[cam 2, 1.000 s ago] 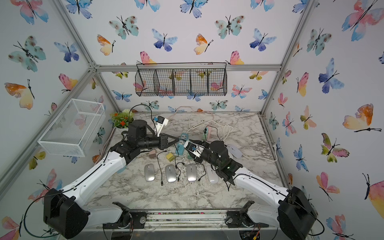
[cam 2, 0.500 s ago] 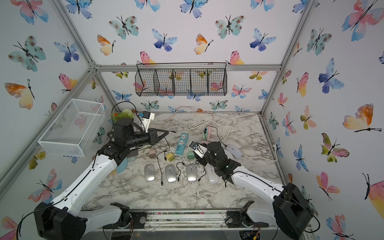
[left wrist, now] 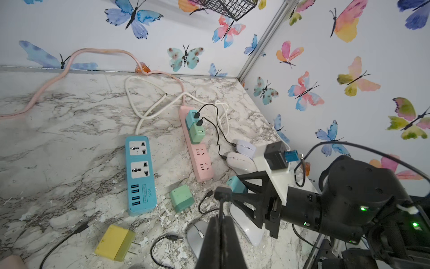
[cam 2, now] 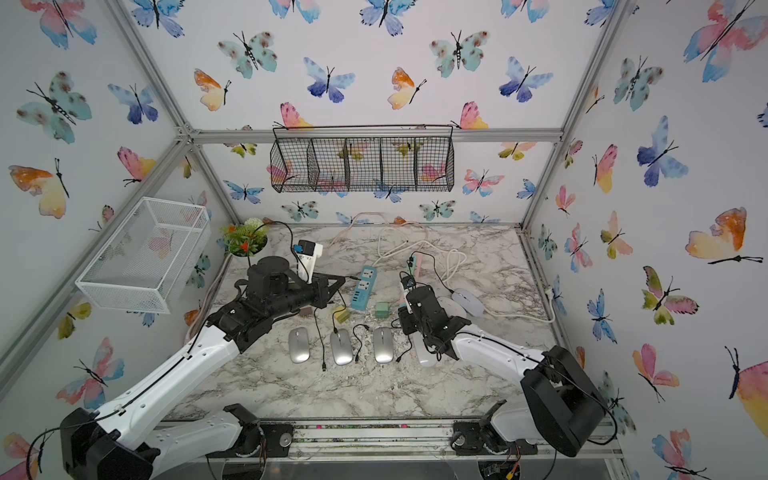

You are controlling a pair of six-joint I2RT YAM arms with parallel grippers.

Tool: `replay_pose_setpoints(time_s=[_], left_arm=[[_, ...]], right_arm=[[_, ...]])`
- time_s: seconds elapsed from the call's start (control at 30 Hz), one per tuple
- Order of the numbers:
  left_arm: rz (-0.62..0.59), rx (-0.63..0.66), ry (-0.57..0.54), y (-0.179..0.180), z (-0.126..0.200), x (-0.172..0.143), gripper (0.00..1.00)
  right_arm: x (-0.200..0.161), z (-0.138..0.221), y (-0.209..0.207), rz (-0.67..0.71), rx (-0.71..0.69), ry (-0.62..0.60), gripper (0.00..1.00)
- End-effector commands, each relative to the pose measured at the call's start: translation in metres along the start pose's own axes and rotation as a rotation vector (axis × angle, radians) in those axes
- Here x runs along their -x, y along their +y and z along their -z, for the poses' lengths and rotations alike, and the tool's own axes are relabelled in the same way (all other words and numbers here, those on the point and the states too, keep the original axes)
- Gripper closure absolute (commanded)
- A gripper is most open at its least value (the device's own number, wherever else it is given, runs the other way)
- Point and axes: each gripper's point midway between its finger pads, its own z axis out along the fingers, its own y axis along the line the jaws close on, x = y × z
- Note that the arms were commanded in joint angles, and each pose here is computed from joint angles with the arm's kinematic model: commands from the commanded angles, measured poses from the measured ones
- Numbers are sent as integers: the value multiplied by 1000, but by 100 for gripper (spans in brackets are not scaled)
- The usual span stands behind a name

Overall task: Unplug the wireless mouse
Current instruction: Place the plug at the center of the board.

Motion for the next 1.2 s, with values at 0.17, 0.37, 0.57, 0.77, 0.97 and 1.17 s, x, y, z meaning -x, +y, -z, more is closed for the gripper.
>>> replay_pose_setpoints(time_s=[0.17, 0.37, 0.57, 0.77, 0.97, 1.17], left_arm=[[27, 51, -49, -2, -6, -3, 100], [21, 77, -65, 2, 1, -3, 100], [24, 85, -72, 5, 4, -4, 100], [24, 82, -73, 4, 5, -3, 100], [51, 84, -85, 6, 7, -3, 100], [110, -35, -119, -7, 5, 8, 100]], right_arm=[[-13, -29, -32, -132, -87, 81, 99], [-19, -44, -31, -124, -77, 119, 90], [-23, -53, -34, -102, -100, 140, 67], [-24, -55, -34, -99, -99, 138, 41], [-13, -41, -34, -99, -92, 104, 33], [26, 23, 24, 3, 296, -154, 33]])
